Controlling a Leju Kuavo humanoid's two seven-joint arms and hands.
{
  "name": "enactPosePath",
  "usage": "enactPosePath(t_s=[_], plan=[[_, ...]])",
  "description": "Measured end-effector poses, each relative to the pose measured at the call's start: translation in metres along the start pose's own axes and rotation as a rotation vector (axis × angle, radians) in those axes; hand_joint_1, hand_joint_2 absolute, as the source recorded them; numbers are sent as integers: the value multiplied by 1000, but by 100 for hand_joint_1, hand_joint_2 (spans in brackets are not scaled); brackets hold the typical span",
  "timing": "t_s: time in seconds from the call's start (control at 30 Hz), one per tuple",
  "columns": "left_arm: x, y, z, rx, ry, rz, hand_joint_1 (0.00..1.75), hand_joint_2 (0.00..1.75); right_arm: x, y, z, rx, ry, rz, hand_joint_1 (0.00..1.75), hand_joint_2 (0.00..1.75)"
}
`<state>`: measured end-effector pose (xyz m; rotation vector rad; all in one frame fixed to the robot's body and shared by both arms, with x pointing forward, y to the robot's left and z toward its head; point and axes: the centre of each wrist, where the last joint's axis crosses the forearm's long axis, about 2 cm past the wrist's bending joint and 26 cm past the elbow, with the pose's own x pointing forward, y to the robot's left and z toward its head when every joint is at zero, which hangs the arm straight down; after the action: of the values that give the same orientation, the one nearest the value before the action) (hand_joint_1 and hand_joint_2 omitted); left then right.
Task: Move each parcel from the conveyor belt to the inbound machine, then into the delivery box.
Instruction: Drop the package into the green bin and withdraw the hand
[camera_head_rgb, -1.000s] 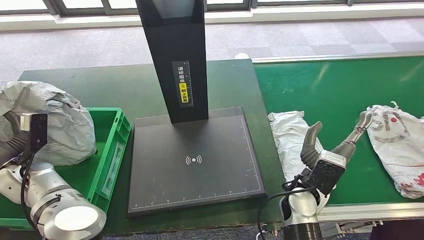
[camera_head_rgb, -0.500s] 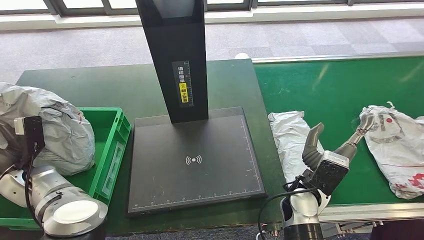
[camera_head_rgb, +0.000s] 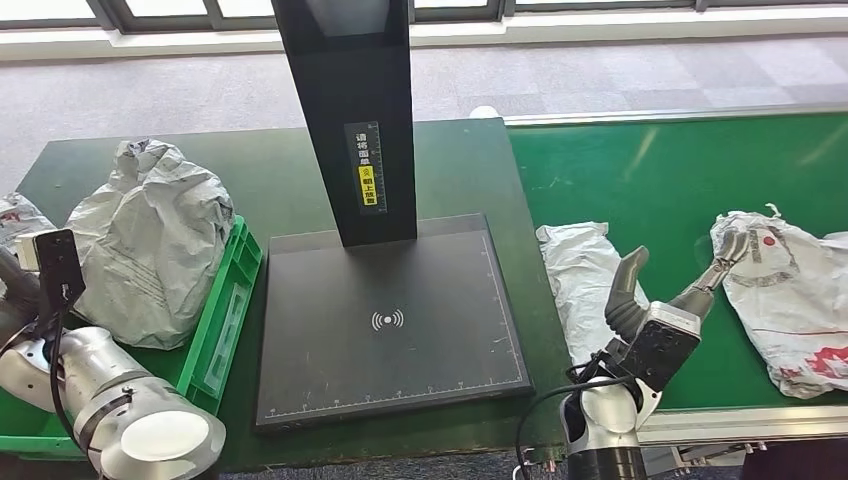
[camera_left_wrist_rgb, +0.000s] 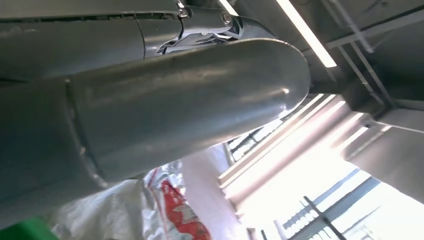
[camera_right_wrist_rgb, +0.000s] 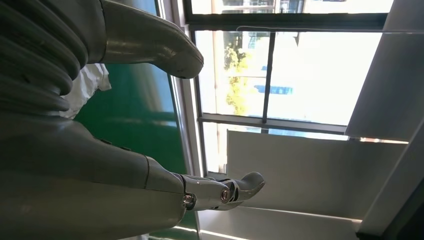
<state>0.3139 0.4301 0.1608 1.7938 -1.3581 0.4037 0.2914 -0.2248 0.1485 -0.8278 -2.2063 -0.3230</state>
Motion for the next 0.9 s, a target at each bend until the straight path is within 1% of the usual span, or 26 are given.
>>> enactPosePath(t_s=[0.03,0.1,0.17,0.2,0.23,0.33,0.4,0.47,0.53,0.57,0.6,0.63,0.7,0.73,0.77,0.83,0.87,0.9], plan=[[5,0,1,-7,-29,7,0,175,0,0,0,-3,2,0,0,175],[18,-4,2,-46,-106,4,0,175,0,0,0,-8,6,-1,0,175],[32,-9,4,-119,-192,-42,0,175,-1,-1,1,-10,10,-2,0,175],[39,-11,7,-158,-217,-71,0,175,-1,-1,1,-9,12,-3,0,175],[46,-16,9,-195,-222,-92,0,175,-1,-1,2,-7,14,-4,0,175],[67,-28,18,-262,-184,-97,0,175,-2,-2,3,6,18,-12,0,175],[77,-31,22,-282,-216,-82,0,175,-3,-3,3,11,17,-13,0,175],[81,-32,27,-290,-281,-31,0,175,-3,-4,3,15,10,1,0,175],[78,-31,33,-288,-333,106,0,175,-6,-6,3,42,-23,65,0,175],[76,-32,38,-280,-327,220,0,175,-10,-9,3,76,-52,133,0,175],[75,-33,45,-268,-286,348,0,175,-15,-12,4,119,-82,213,0,175],[75,-34,52,-256,-219,480,0,175,-22,-16,5,164,-106,294,0,175],[79,-35,66,-265,-68,704,0,175,-33,-24,6,230,-112,428,0,175],[81,-35,71,-298,-27,799,0,175,-39,-28,6,263,-96,505,0,175],[84,-33,77,-347,-10,895,0,175,-44,-30,5,303,-70,604,0,175],[92,-29,88,-474,-20,1093,0,175,-56,-32,6,392,-3,840,0,175],[96,-26,95,-533,-26,1188,0,175,-63,-32,7,428,27,934,0,175],[101,-22,102,-591,-33,1285,0,175,-70,-32,11,454,65,997,0,175]])
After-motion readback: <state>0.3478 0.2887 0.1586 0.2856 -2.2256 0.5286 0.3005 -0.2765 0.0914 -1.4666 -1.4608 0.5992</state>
